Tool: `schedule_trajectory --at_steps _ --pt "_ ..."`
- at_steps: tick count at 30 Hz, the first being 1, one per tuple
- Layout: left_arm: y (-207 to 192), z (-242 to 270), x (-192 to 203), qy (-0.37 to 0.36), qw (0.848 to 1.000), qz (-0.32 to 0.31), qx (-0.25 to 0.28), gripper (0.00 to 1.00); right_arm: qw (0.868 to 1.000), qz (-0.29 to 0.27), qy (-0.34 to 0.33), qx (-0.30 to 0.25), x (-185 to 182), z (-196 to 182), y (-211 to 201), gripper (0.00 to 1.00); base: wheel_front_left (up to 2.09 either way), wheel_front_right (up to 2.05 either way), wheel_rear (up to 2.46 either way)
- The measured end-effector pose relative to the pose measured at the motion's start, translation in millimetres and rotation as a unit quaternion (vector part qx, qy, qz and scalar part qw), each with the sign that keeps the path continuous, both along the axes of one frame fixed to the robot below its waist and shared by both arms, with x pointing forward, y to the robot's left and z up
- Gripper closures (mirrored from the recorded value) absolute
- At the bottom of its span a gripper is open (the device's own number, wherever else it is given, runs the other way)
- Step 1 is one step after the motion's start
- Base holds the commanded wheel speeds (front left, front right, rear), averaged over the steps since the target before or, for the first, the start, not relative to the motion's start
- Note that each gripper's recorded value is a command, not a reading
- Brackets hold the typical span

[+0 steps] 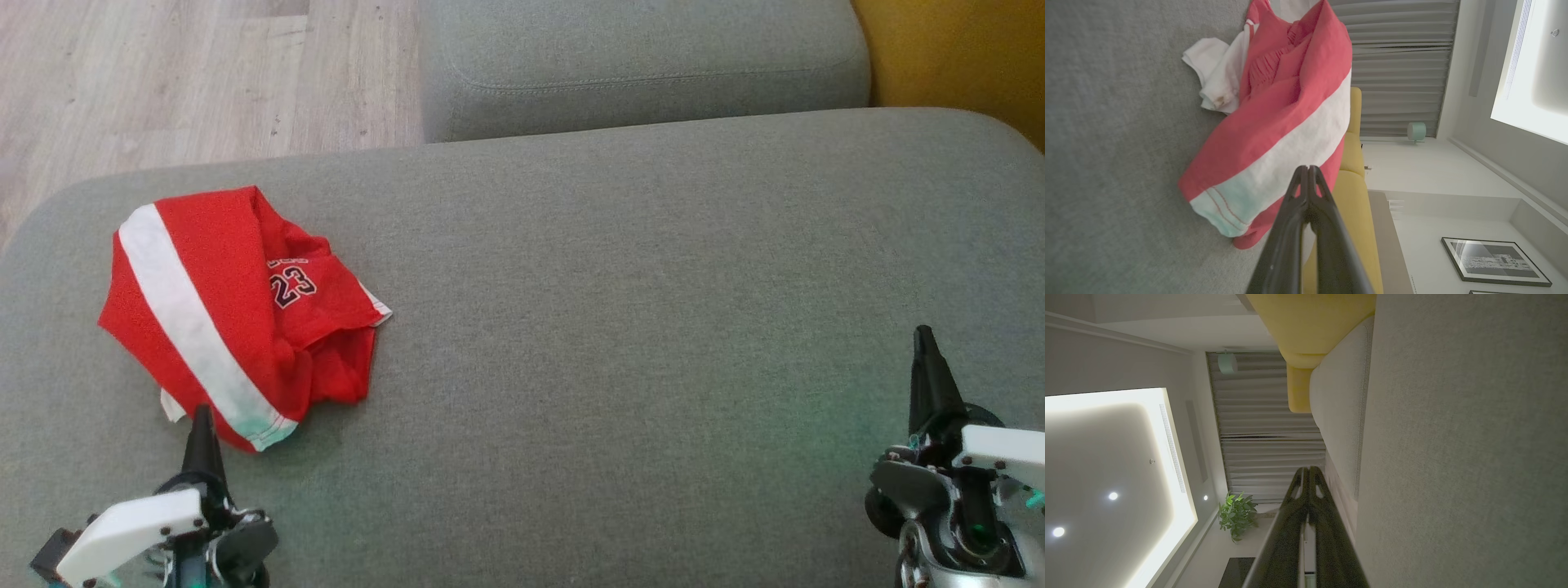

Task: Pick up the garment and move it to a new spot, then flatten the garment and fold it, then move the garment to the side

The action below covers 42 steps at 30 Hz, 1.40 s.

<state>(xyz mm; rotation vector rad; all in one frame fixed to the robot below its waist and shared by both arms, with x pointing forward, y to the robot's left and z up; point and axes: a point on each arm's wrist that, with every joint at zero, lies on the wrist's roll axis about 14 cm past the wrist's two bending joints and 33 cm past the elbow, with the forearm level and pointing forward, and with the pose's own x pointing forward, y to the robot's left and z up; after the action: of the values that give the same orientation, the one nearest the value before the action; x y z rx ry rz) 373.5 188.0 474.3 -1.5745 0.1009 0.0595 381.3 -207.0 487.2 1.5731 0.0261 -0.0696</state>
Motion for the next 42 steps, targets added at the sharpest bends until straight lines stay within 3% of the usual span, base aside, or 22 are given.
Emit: schedule_trajectory --at_steps 42 --pt "0.0 0.0 0.0 0.0 1.0 0.0 0.0 1.0 1.0 0.0 0.0 0.0 0.0 0.0 0.0 1.0 0.0 0.0 0.0"
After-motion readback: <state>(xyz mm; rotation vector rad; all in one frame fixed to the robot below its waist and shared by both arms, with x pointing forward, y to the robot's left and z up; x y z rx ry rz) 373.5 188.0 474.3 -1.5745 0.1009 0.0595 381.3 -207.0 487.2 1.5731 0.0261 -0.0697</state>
